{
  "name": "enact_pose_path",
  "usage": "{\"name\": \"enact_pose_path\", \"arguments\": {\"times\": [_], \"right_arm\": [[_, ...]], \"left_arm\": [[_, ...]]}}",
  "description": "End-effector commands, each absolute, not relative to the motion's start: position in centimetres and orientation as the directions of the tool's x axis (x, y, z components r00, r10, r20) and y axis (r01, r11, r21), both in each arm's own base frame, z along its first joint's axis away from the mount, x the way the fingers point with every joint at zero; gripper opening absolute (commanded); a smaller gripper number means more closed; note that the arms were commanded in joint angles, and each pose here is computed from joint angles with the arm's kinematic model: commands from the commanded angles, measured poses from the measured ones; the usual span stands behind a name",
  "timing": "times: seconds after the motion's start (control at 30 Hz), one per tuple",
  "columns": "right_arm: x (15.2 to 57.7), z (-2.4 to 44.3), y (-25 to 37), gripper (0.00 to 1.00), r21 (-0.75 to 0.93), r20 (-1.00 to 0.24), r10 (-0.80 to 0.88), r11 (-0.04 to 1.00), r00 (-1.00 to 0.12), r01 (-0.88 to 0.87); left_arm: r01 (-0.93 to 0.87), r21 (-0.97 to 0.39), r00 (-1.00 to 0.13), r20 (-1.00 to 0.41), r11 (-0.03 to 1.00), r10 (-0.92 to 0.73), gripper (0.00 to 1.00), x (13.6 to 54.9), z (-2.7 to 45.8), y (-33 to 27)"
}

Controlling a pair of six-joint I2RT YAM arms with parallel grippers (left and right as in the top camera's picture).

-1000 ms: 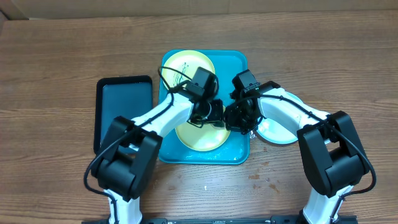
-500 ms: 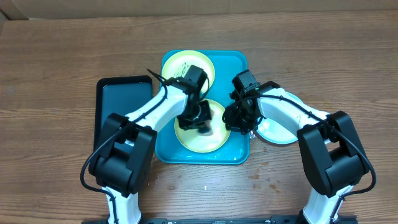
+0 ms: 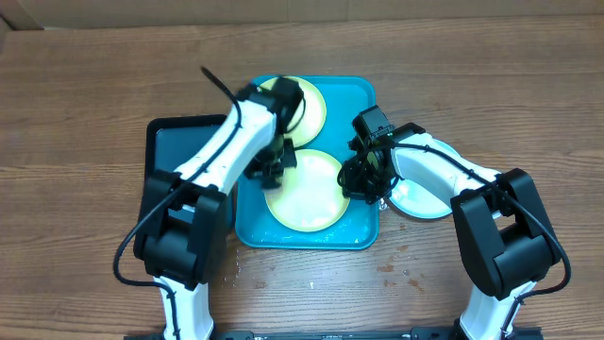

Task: Clean dirty plates on tray and stack at the side
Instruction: 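Return the sponge to the black tray with the left gripper, then lift the yellow plate off the teal tray with the right gripper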

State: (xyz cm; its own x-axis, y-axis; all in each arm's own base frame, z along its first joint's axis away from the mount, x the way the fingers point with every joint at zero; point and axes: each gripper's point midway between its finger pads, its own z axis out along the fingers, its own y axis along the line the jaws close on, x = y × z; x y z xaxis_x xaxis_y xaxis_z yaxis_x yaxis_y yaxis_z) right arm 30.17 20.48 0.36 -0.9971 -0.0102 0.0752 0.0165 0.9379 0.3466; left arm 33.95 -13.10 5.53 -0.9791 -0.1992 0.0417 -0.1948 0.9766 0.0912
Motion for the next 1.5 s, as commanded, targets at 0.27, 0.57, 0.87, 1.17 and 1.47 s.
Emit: {"name": "enact_pose_path", "arguments": {"times": [0.27, 0.57, 0.87, 1.17, 1.47], "right_arm": [[29.5, -1.7, 18.2, 0.04, 0.233, 0.101, 0.000, 0.972, -0.995, 0.024], [29.5, -1.7, 18.2, 0.04, 0.234, 0.101, -0.004, 0.972, -0.995, 0.020], [29.1, -0.9, 18.0, 0.04, 0.223, 0.124, -0.002, 0.975, -0.992, 0.025], [33.4, 9.4, 19.5, 0.04, 0.218, -0.091, -0.092, 0.970, -0.992, -0.110], [37.6, 19.8, 28.8, 0.04, 0.113, -0.516, -0.232, 0.936, -0.824, -0.334]], "left_arm": [[-0.301, 0.107, -0.943, -0.180, 0.948, -0.279, 0.04, 37.0, 15.8, -2.6], [-0.417, 0.114, -0.908, -0.085, 0.902, -0.409, 0.04, 34.6, 7.0, 3.2], [-0.373, 0.065, -0.927, -0.069, 0.926, -0.368, 0.35, 34.6, 7.5, 3.1], [-0.363, -0.066, -0.888, -0.278, 0.929, -0.367, 0.51, 36.1, 21.3, 2.2], [-0.214, -0.272, -0.748, -0.572, 0.938, -0.336, 0.67, 32.0, 36.5, -0.4]]}}
